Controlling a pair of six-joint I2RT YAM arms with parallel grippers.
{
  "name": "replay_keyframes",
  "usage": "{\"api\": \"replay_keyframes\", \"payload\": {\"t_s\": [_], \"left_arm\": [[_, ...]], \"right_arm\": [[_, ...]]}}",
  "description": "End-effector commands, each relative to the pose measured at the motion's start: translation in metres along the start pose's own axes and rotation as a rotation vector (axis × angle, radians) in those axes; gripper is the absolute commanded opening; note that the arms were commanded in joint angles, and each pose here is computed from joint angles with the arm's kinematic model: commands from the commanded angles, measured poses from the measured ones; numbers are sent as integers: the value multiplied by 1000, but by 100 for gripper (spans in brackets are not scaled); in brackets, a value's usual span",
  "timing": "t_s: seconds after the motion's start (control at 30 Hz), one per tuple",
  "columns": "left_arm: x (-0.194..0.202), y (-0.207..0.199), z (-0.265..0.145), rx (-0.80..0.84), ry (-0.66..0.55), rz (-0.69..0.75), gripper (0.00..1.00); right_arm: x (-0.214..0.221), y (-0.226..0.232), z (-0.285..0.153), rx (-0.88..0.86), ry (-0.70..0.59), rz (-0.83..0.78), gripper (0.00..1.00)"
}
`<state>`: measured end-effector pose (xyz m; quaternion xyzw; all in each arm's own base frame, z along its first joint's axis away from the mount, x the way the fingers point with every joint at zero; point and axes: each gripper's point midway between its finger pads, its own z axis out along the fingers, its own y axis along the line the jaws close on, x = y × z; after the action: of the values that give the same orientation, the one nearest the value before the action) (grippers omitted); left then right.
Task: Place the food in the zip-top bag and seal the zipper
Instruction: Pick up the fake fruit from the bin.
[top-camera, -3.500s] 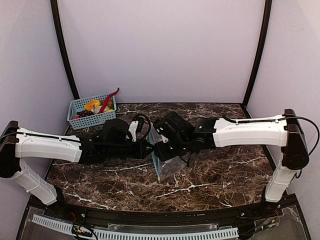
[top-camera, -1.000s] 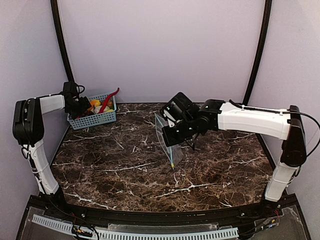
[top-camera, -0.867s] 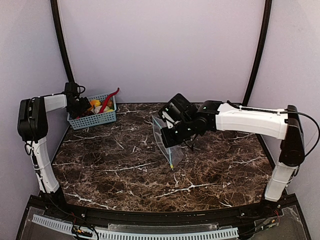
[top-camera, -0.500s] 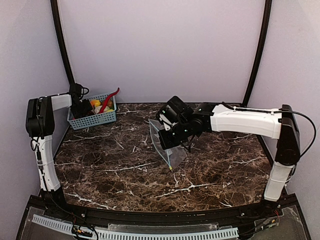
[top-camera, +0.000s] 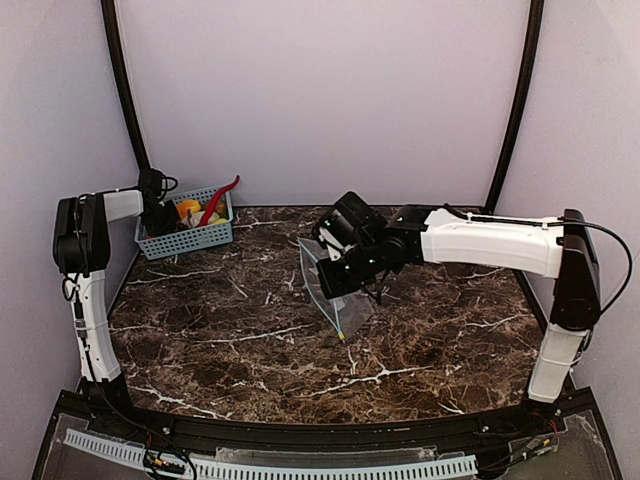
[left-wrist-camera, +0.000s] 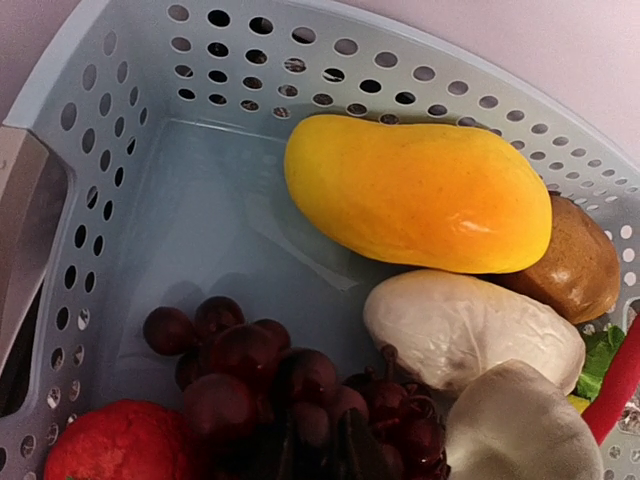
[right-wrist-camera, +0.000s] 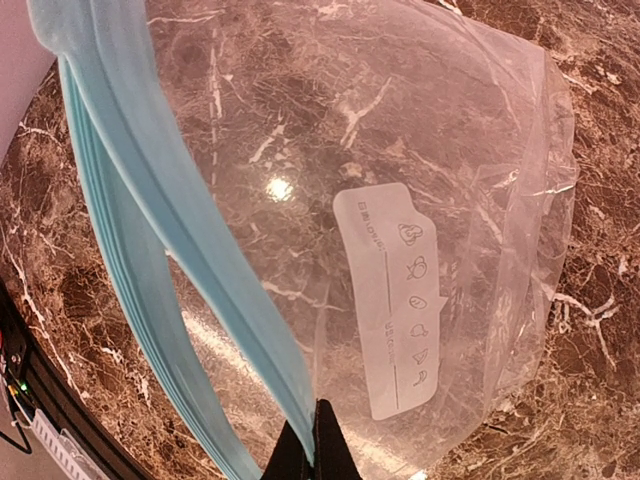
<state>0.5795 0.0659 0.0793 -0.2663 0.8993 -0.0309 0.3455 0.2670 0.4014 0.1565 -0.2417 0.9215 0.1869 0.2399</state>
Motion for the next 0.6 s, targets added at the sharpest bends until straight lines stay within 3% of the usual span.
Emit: {"api": "replay_keyframes", "payload": {"t_s": [0.0, 0.1, 0.4, 0.57], "left_arm": [[8, -10, -7, 46, 57, 0, 9], [-5, -19, -22, 82, 24, -7, 1], [-62, -43, -112, 244, -261, -54, 1], [-75, -46, -168, 315, -377, -57, 1]], "right_arm": [[-15, 0, -11, -7, -53, 13, 0], [-16, 0, -14, -6, -61, 15, 0], [-21, -7, -25, 12, -86, 13, 0], [-22, -11, -30, 19, -96, 13, 0]]}}
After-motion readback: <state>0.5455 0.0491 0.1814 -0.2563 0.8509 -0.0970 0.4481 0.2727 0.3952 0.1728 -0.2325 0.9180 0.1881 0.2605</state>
